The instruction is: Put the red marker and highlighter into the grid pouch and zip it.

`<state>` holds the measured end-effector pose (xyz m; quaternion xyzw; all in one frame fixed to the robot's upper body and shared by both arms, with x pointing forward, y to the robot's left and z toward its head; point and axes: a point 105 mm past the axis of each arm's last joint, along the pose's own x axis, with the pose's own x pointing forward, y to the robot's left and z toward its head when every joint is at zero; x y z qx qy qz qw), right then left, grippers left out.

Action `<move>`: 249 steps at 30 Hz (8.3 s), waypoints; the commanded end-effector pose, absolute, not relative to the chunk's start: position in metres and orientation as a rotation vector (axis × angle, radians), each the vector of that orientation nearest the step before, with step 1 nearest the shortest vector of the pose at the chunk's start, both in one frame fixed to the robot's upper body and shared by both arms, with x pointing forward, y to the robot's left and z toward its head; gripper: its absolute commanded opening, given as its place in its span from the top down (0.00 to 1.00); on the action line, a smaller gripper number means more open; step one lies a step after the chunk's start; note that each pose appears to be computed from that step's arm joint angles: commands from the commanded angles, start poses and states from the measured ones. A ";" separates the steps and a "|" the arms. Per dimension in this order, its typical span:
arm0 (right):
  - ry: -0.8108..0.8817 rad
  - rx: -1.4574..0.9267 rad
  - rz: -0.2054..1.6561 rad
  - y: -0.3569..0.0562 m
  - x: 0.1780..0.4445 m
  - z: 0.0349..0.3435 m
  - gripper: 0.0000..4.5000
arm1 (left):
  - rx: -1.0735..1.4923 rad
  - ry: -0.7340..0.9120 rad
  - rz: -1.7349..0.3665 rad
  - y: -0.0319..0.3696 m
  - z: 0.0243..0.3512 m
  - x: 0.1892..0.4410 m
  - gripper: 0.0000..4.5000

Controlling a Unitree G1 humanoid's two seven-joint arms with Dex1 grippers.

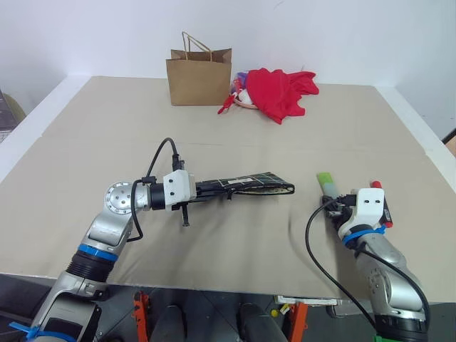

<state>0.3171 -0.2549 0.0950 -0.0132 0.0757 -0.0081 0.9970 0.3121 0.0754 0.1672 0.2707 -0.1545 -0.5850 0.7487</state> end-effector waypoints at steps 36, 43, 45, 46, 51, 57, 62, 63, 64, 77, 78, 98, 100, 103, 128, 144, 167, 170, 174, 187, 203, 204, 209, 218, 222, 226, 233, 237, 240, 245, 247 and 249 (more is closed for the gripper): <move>0.325 -0.212 1.230 -0.190 0.257 0.185 0.74 | 0.570 -0.422 -1.346 0.066 0.182 0.290 1.00; 0.361 -0.207 1.213 -0.194 0.262 0.181 0.74 | 0.561 -0.431 -1.349 0.063 0.184 0.289 1.00; 0.360 -0.199 1.213 -0.190 0.266 0.182 0.74 | 0.557 -0.433 -1.351 0.061 0.183 0.288 1.00; 0.361 -0.195 1.216 -0.188 0.267 0.182 0.74 | 0.555 -0.434 -1.353 0.061 0.183 0.288 1.00; 0.373 -0.181 1.231 -0.179 0.273 0.183 0.74 | 0.551 -0.435 -1.353 0.060 0.183 0.288 1.00; 0.368 -0.161 1.217 -0.172 0.284 0.185 0.74 | 0.540 -0.434 -1.352 0.058 0.182 0.286 1.00; 0.390 -0.143 1.182 -0.178 0.288 0.182 0.74 | 0.537 -0.428 -1.343 0.059 0.182 0.286 1.00; 0.397 -0.141 1.173 -0.180 0.288 0.181 0.74 | 0.537 -0.426 -1.341 0.060 0.182 0.286 1.00; 0.400 -0.140 1.166 -0.183 0.288 0.180 0.74 | 0.537 -0.424 -1.339 0.061 0.181 0.286 1.00; 0.384 -0.131 1.102 -0.203 0.287 0.185 0.74 | 0.541 -0.411 -1.342 0.062 0.181 0.286 1.00; 0.383 -0.132 1.099 -0.204 0.287 0.185 0.74 | 0.541 -0.409 -1.343 0.062 0.180 0.286 1.00; 0.397 -0.122 1.151 -0.173 0.291 0.184 0.74 | 0.533 -0.420 -1.363 0.056 0.180 0.284 1.00; 0.400 -0.125 1.164 -0.168 0.294 0.184 0.74 | 0.531 -0.421 -1.364 0.055 0.180 0.284 1.00; 0.384 -0.135 1.191 -0.154 0.297 0.186 0.74 | 0.527 -0.424 -1.364 0.054 0.180 0.284 1.00; 0.291 -0.109 1.300 -0.156 0.253 0.201 0.00 | 0.508 -0.388 -1.340 0.059 0.176 0.289 1.00; 0.055 -0.112 0.004 -0.317 0.285 0.187 0.00 | 0.529 -0.354 -1.344 0.064 0.170 0.292 1.00; 0.260 0.039 -0.293 -0.318 0.282 0.086 0.51 | 0.551 -0.374 -1.370 0.060 0.172 0.289 1.00; 0.263 0.027 -0.293 -0.319 0.282 0.086 0.80 | 0.550 -0.375 -1.371 0.059 0.172 0.289 1.00; 0.262 0.022 -0.288 -0.319 0.282 0.087 0.86 | 0.549 -0.376 -1.372 0.058 0.172 0.289 1.00; 0.013 -0.283 0.659 -0.233 0.285 0.213 0.86 | 0.532 -0.372 -1.386 0.059 0.173 0.289 1.00; 0.342 -0.432 1.181 -0.212 0.245 0.199 0.86 | 0.501 -0.377 -1.400 0.054 0.174 0.288 1.00; 0.347 -0.435 1.178 -0.214 0.246 0.198 0.86 | 0.501 -0.377 -1.401 0.054 0.174 0.288 1.00; 0.348 -0.416 1.158 -0.217 0.251 0.197 0.86 | 0.504 -0.380 -1.406 0.053 0.175 0.286 1.00; 0.336 -0.402 1.148 -0.209 0.263 0.198 0.86 | 0.501 -0.388 -1.415 0.050 0.175 0.284 1.00; 0.352 -0.413 1.138 -0.203 0.271 0.192 0.86 | 0.494 -0.393 -1.418 0.049 0.175 0.282 1.00; 0.357 -0.415 1.130 -0.196 0.281 0.188 0.86 | 0.492 -0.396 -1.418 0.047 0.175 0.282 1.00; 0.360 -0.429 1.156 -0.182 0.291 0.183 0.86 | 0.488 -0.399 -1.412 0.047 0.175 0.281 1.00; 0.338 -0.431 1.179 -0.173 0.294 0.186 0.86 | 0.487 -0.399 -1.407 0.047 0.176 0.281 1.00; 0.323 -0.426 1.191 -0.167 0.295 0.189 0.86 | 0.485 -0.398 -1.404 0.047 0.176 0.281 1.00; 0.309 -0.422 1.190 -0.160 0.299 0.193 0.86 | 0.480 -0.399 -1.403 0.046 0.176 0.281 1.00; 0.309 -0.419 1.196 -0.156 0.299 0.193 0.86 | 0.477 -0.399 -1.405 0.046 0.176 0.281 1.00; 0.334 -0.394 1.203 -0.154 0.298 0.191 0.86 | 0.476 -0.400 -1.407 0.045 0.176 0.281 1.00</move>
